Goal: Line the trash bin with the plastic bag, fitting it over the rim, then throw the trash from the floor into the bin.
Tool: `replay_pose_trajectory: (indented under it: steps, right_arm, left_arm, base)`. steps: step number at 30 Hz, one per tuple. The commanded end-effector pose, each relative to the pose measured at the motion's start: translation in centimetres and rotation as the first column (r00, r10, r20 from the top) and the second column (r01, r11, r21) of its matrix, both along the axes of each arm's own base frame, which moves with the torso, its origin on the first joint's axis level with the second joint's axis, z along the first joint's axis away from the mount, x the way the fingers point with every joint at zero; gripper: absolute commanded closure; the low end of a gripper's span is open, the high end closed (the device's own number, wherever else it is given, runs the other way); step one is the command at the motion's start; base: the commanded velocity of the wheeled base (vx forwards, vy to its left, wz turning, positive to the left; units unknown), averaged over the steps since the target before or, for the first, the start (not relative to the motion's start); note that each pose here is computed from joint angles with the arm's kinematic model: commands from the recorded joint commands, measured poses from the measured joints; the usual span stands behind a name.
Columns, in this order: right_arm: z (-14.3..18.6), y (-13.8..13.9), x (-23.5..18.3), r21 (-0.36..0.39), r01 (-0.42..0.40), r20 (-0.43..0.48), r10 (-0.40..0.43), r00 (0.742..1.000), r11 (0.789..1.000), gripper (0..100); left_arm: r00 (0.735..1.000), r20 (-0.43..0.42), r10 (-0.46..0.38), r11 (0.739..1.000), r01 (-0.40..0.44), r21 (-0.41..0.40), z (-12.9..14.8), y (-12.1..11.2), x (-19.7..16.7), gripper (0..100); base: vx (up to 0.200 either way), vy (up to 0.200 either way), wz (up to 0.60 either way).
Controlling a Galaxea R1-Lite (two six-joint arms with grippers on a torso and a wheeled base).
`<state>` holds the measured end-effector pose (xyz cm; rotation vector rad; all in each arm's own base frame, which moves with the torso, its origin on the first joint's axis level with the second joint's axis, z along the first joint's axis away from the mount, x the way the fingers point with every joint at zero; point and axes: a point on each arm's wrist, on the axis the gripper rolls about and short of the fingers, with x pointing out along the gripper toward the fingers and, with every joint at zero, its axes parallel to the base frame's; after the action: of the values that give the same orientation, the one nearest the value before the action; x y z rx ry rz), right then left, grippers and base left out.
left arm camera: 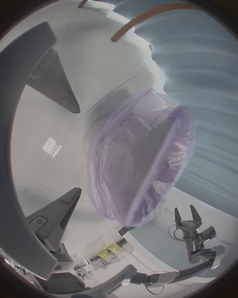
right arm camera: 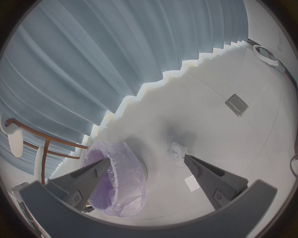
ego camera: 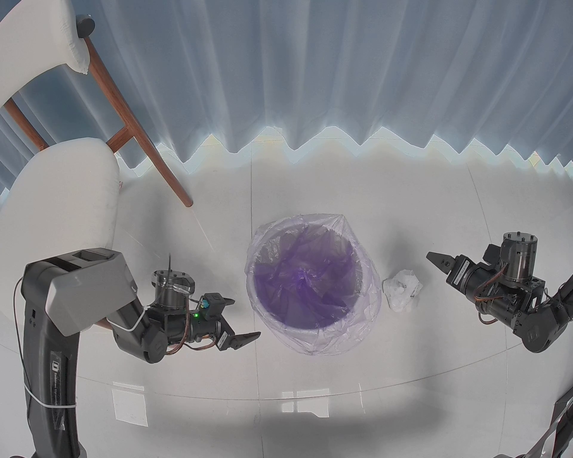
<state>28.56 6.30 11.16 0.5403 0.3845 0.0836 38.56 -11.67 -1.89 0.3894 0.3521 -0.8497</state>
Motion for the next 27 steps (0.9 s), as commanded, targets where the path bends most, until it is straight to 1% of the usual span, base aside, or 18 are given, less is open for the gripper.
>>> replay_pose_trajectory:
  steps: [1,3,6,8,10,13,17,20,21,23,27]
  right_arm:
    - [-0.3,0.0,0.2,0.0,-0.001,-0.01,0.001,1.0,1.0,0]
    - [-0.4,0.1,0.2,0.0,-0.001,-0.01,0.001,1.0,1.0,0]
    - [-0.5,0.1,0.5,0.0,-0.001,-0.012,0.001,1.0,1.0,0]
    - [-0.5,0.2,0.6,-0.001,-0.003,-0.011,0.003,1.0,1.0,0]
    - [-0.5,0.2,0.5,0.0,-0.003,-0.013,0.003,1.0,1.0,0]
    - [-0.6,0.1,0.4,-0.001,-0.003,-0.018,0.003,1.0,1.0,0]
    - [-0.7,0.1,0.4,-0.001,-0.003,-0.019,0.003,1.0,1.0,0]
    - [-0.7,0.1,0.4,-0.001,-0.003,-0.019,0.003,1.0,1.0,0]
    - [-0.7,0.1,0.4,-0.001,-0.003,-0.019,0.003,1.0,1.0,0]
    - [-0.7,0.1,0.4,-0.001,-0.003,-0.019,0.003,1.0,1.0,0]
    - [-0.7,0.1,0.3,-0.002,-0.001,-0.022,0.001,1.0,1.0,0]
  left_arm:
    - [1.0,0.016,0.003,0.999,-0.002,-0.035,2.9,1.3,-1.9,0]
    - [1.0,0.016,0.013,0.999,-0.012,-0.043,2.8,1.2,-1.9,0]
    - [0.995,0.005,0.095,0.992,-0.095,-0.078,1.9,0.7,-1.7,0]
    - [0.988,-0.006,0.154,0.981,-0.153,-0.119,1.5,-0.3,-1.4,0]
    - [0.982,-0.002,0.186,0.972,-0.185,-0.145,1.4,-0.9,-1.1,0]
    - [0.983,0.003,0.186,0.973,-0.183,-0.137,0.8,-1.6,-0.6,0]
    - [0.984,0.035,0.177,0.978,-0.172,-0.121,0.2,-2.3,0.2,0]
    - [0.976,0.04,0.215,0.974,-0.211,-0.081,-0.4,-2.5,1.0,0]
    - [0.976,0.04,0.215,0.974,-0.211,-0.081,-0.4,-2.5,1.0,0]
    - [0.965,0.037,0.259,0.965,-0.257,-0.05,-0.3,-2.7,1.8,0]
    - [0.955,0.038,0.293,0.956,-0.292,-0.031,-0.6,-3.1,3.2,0]
  base:
    - [0.0,0.0,0.0]
    - [0.0,0.0,0.0]
    - [0.0,0.0,0.0]
    - [0.0,0.0,0.0]
    - [0.0,0.0,0.0]
    - [0.0,0.0,0.0]
    - [0.0,0.0,0.0]
    - [0.0,0.0,0.0]
    - [0.0,0.0,0.0]
    - [0.0,0.0,0.0]
    - [0.0,0.0,0.0]
